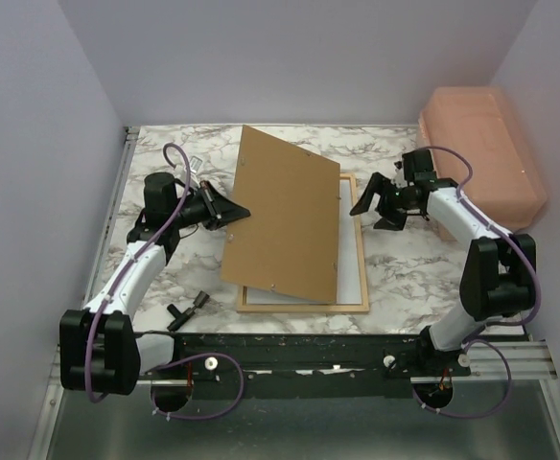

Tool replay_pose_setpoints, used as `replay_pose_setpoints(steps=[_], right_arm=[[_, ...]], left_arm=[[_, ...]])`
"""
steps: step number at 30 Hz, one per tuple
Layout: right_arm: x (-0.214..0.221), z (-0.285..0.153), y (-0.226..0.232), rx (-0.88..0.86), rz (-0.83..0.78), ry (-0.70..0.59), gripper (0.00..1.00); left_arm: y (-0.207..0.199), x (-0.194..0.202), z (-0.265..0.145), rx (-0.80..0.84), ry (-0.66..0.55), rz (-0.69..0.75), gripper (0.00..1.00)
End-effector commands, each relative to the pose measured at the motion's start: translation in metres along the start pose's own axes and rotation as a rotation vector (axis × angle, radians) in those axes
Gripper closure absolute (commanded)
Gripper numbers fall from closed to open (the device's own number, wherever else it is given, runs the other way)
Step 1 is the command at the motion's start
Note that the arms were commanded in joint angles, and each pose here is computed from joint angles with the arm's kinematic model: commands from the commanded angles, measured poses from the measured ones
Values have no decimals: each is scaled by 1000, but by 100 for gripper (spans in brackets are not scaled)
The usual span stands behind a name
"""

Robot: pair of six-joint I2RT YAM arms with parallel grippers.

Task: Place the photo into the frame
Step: Move the photo frame to the center of the board, then place the photo frame item in the photo frame.

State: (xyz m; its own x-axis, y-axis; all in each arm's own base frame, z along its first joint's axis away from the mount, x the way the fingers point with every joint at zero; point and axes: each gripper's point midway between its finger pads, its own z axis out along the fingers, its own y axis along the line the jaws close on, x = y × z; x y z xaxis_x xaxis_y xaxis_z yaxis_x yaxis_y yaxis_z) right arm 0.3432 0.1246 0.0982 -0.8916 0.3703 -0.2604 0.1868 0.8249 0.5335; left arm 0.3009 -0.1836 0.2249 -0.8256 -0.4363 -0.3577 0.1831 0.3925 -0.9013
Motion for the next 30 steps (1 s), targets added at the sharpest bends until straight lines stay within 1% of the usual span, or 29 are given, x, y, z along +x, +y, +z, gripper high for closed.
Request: replay_pose_setpoints(steps=[1,9,14,20,30], right_arm=[[-34,-2,8,24,-37,-55,11],[-76,4,14,86,-58,-101,12],[-87,3,17,100,-72,-110,13],[-75,3,17,89,-63,-87,14],[-29,24,32,82,-95,-4,14]], left_arm=[[-42,14,-12,154,47,135,100],[-50,33,-24,173,79,197,100],[-48,38,-28,151,78,210,100],[-50,32,-29,131,40,222,100],[-59,24,-26,127,8,216,100]])
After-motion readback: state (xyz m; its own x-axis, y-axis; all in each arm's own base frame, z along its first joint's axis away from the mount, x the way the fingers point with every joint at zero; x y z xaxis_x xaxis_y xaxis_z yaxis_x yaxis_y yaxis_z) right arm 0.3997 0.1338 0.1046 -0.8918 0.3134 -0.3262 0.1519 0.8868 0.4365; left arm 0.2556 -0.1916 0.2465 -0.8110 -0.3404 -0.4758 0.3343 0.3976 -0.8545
